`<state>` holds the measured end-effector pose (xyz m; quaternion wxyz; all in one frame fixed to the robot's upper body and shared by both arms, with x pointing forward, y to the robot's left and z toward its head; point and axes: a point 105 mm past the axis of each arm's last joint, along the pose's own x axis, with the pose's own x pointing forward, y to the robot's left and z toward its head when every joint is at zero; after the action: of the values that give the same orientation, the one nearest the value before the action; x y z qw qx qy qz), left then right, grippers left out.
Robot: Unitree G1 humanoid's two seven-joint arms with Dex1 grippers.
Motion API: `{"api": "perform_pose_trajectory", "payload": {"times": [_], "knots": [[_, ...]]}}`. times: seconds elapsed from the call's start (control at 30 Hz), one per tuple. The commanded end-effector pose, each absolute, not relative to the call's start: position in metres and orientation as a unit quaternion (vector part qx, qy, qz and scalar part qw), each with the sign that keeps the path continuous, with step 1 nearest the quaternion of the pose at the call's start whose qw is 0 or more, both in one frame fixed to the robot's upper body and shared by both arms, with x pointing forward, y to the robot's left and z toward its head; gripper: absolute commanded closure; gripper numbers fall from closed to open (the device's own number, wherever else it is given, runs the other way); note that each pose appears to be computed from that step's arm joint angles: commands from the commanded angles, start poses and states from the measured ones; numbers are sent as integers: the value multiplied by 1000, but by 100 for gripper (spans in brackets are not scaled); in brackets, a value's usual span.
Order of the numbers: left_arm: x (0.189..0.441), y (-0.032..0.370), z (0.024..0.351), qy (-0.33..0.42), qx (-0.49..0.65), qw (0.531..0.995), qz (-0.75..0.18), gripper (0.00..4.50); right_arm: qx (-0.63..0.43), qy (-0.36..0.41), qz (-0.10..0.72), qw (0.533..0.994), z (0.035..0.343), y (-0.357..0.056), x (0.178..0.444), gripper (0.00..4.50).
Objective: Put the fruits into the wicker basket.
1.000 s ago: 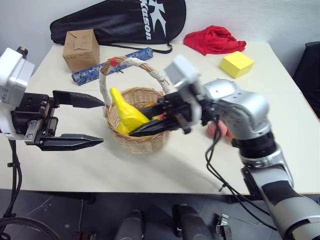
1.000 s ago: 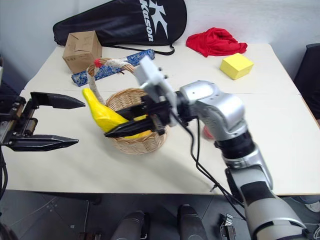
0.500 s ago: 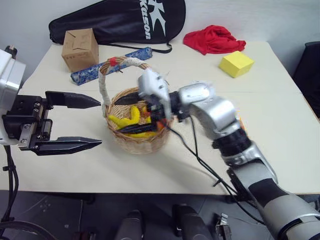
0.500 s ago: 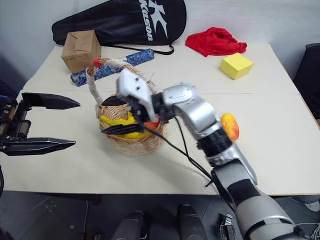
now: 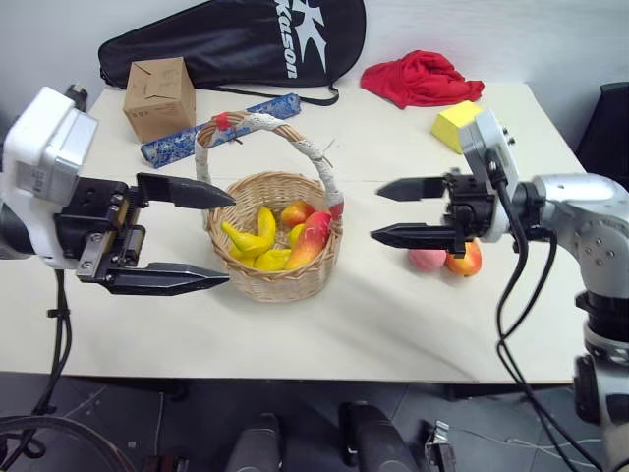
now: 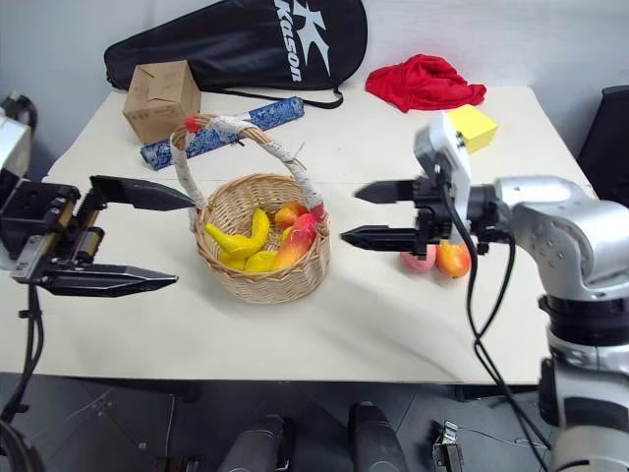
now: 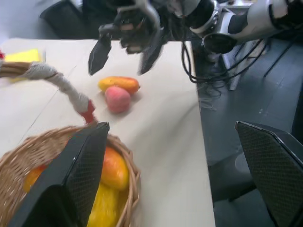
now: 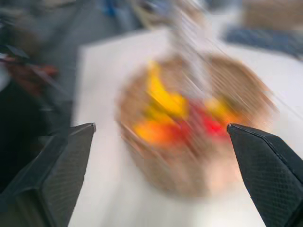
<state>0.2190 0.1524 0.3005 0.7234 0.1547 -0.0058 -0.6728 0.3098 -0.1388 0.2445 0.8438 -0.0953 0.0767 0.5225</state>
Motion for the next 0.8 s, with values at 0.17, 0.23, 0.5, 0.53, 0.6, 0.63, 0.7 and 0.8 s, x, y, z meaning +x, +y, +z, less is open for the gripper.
{"api": "perform_pose_trajectory", "payload": {"times": [0.17, 0.23, 0.5, 0.53, 0.6, 0.63, 0.7, 0.8], "knots": [[223, 136, 298, -23, 164, 702, -692, 0, -150, 93, 349, 920, 198, -170, 335, 2], [226, 134, 297, -22, 166, 701, -693, 0, -148, 97, 330, 927, 190, -171, 339, 2], [230, 133, 294, -20, 176, 700, -691, 0, -150, 151, 270, 939, 155, -187, 348, 2], [230, 133, 294, -21, 176, 701, -691, 0, -153, 161, 268, 937, 149, -189, 347, 2], [230, 134, 294, -22, 177, 702, -689, 0, -163, 176, 268, 933, 140, -192, 347, 2], [230, 134, 294, -23, 177, 703, -688, 0, -169, 181, 269, 931, 137, -193, 346, 39], [231, 134, 295, -25, 177, 705, -686, 0, -171, 181, 274, 929, 134, -194, 346, 99], [231, 137, 296, -26, 177, 713, -678, 0, -168, 165, 296, 926, 141, -190, 344, 176]]}}
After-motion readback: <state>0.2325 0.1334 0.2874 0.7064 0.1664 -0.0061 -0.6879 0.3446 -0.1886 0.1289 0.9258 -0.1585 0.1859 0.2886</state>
